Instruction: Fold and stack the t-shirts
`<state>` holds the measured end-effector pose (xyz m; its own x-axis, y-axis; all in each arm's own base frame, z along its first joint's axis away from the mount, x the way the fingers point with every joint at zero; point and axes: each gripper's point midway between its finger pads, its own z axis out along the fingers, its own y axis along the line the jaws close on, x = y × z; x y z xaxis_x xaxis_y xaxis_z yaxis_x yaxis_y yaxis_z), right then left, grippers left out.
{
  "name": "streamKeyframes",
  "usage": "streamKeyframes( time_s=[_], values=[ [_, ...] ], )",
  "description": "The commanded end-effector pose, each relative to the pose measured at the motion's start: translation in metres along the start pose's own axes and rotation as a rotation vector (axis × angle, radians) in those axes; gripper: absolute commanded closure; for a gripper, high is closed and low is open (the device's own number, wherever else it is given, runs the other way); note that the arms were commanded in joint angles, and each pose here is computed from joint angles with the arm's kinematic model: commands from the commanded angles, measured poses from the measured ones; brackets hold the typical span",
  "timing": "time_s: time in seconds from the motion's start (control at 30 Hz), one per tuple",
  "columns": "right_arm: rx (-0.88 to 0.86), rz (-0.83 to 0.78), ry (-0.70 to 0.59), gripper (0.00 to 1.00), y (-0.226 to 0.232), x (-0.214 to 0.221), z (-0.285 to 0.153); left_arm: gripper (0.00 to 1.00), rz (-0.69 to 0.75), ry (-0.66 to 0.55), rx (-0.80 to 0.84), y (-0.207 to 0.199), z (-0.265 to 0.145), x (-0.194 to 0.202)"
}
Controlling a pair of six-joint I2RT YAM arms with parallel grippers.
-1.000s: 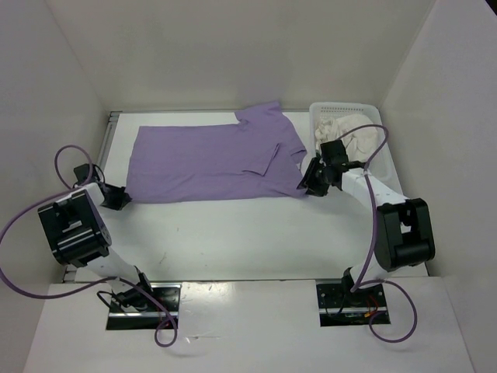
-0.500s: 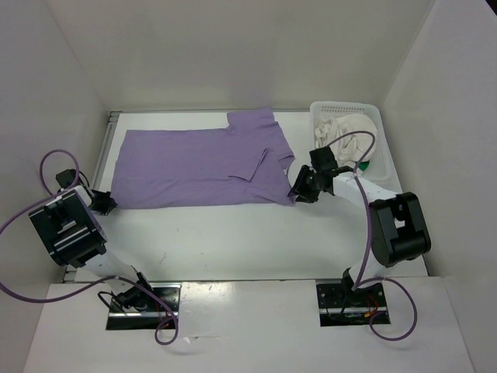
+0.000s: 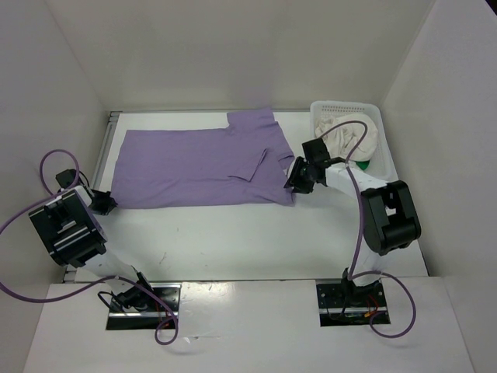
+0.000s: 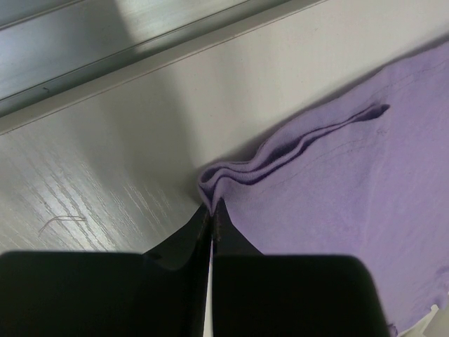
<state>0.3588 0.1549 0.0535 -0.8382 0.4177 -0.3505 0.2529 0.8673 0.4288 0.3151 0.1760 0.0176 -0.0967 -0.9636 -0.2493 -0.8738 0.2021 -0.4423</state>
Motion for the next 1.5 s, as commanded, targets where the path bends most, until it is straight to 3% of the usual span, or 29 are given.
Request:
streamKeyframes(
  time_s=[0.0, 0.03, 0.07, 0.23, 0.27, 0.37, 0.73, 0.83, 0.9, 1.0, 1.03, 1.13, 1.17, 1.27, 1.3, 1.37, 1.47],
  values=[
    [0.023, -0.013, -0.027, 0.6, -0.003, -0.01, 0.009, 1.0, 0.017, 0.011, 0.005, 0.004, 0.004, 0.001],
    [0.006, -0.015, -0.028, 0.7, 0.001, -0.011, 0.01, 1.0, 0.017, 0.011, 0.005, 0.004, 0.004, 0.001],
    [0.006, -0.015, -0.028, 0.73, 0.001, -0.011, 0.01, 1.0, 0.017, 0.011, 0.005, 0.004, 0.004, 0.001],
    [0.007, -0.014, -0.026, 0.75, 0.005, -0.016, 0.015, 1.0, 0.02, -0.002, 0.018, 0.001, 0.002, -0.002],
    [0.025, -0.024, -0.029, 0.88, 0.001, -0.016, 0.015, 1.0, 0.029, -0.004, 0.026, -0.003, 0.0, 0.0],
    [0.067, -0.025, -0.074, 1.0, -0.002, -0.029, 0.012, 1.0, 0.028, -0.001, 0.03, -0.004, -0.001, 0.004],
    [0.076, -0.035, -0.126, 1.0, 0.007, -0.066, 0.015, 1.0, 0.048, 0.0, 0.031, -0.006, -0.006, 0.012],
    [0.104, -0.04, -0.074, 0.87, 0.002, -0.06, 0.025, 0.97, 0.047, 0.006, 0.024, -0.005, -0.007, 0.014],
    [0.108, -0.04, -0.069, 0.77, -0.001, -0.057, 0.025, 0.9, 0.035, 0.006, 0.011, -0.002, -0.007, 0.014],
    [0.094, -0.042, -0.087, 0.65, 0.007, -0.062, 0.004, 0.68, 0.027, -0.007, 0.011, -0.004, -0.011, 0.012],
    [0.086, -0.043, -0.098, 0.62, 0.011, -0.066, -0.003, 0.57, 0.02, -0.018, 0.023, -0.007, -0.018, 0.01],
    [0.07, -0.068, -0.102, 0.59, 0.017, -0.066, -0.027, 0.49, 0.025, -0.025, 0.073, -0.021, -0.031, 0.011],
    [0.063, -0.069, -0.096, 0.59, 0.019, -0.064, -0.031, 0.49, 0.033, -0.023, 0.078, -0.024, -0.035, 0.014],
    [0.061, -0.09, -0.024, 0.79, 0.013, -0.038, -0.029, 0.49, 0.1, -0.069, 0.113, -0.048, -0.053, 0.019],
    [0.061, -0.097, -0.016, 0.85, 0.013, -0.032, -0.026, 0.55, 0.155, -0.082, 0.144, -0.062, -0.064, 0.027],
    [0.064, -0.08, 0.027, 0.96, 0.009, -0.016, -0.017, 0.56, 0.236, -0.104, 0.167, -0.076, -0.075, 0.043],
    [0.066, -0.065, 0.029, 0.96, 0.005, -0.013, -0.005, 0.58, 0.322, -0.077, 0.199, -0.09, -0.078, 0.07]
  ],
)
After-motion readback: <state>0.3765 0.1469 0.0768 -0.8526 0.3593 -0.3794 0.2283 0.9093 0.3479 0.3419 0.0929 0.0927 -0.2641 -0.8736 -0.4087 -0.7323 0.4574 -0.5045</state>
